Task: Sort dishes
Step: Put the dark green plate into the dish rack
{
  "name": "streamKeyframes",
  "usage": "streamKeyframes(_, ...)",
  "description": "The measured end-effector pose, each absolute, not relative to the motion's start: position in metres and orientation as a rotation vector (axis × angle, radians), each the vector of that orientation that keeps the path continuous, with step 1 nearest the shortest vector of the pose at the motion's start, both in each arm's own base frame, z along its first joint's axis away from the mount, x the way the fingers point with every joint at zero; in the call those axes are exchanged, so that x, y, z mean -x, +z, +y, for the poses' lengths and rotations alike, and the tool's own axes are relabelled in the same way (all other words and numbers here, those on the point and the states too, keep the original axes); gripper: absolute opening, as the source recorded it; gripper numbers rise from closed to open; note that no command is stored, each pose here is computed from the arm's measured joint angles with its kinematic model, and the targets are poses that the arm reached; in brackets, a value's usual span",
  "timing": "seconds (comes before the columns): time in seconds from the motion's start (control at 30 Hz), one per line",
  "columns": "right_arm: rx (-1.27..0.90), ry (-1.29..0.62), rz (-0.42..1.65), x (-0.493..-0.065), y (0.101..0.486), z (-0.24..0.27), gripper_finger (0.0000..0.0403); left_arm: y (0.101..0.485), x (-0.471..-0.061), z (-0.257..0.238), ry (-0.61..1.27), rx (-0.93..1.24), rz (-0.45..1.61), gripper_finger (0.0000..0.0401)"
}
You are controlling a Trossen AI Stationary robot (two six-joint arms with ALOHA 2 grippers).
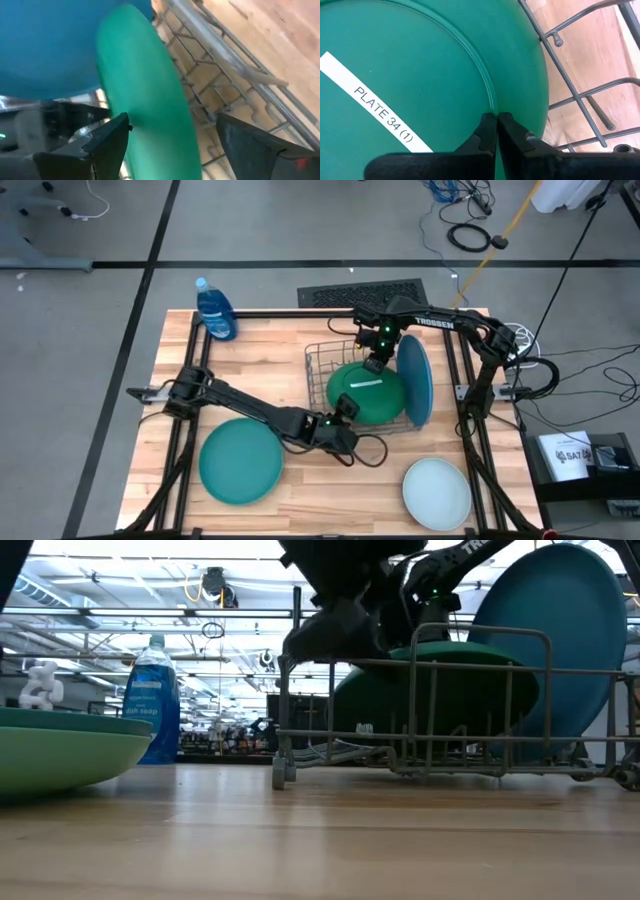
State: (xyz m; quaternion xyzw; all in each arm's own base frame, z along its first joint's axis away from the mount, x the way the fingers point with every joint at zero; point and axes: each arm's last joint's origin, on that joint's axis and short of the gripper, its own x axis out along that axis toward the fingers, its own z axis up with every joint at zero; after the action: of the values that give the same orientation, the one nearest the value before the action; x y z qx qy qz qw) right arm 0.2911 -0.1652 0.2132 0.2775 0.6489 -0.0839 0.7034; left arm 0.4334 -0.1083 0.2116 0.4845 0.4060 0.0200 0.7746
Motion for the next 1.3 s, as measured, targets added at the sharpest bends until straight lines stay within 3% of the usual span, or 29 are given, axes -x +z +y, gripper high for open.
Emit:
streamKeyframes(0.23,-0.580,-0.220,1.439,-0.291,0.213,-0.168,0.0002,0.197,-0.442,-0.100,0.322,-1.113,0.916,0.0297)
streamKeyframes(0.5,-0.586,-0.206,1.430,-0.292,0.213,-0.168,0.0001,0.199,-0.449,-0.089,0.363,-1.032,0.866,0.0292)
streamKeyframes(0.63,-0.589,-0.203,1.433,-0.292,0.213,-0.168,0.0001,0.197,-0.450,-0.081,0.377,-0.963,0.869,0.0252)
streamKeyframes(0.9,-0.586,-0.209,1.436,-0.291,0.213,-0.168,0.0001,0.196,-0.451,-0.075,0.396,-0.942,0.867,0.0106)
streamKeyframes(1.3,-0.569,-0.234,1.435,-0.290,0.217,-0.167,0.0004,0.199,-0.448,-0.080,0.438,-0.982,0.874,0.0093)
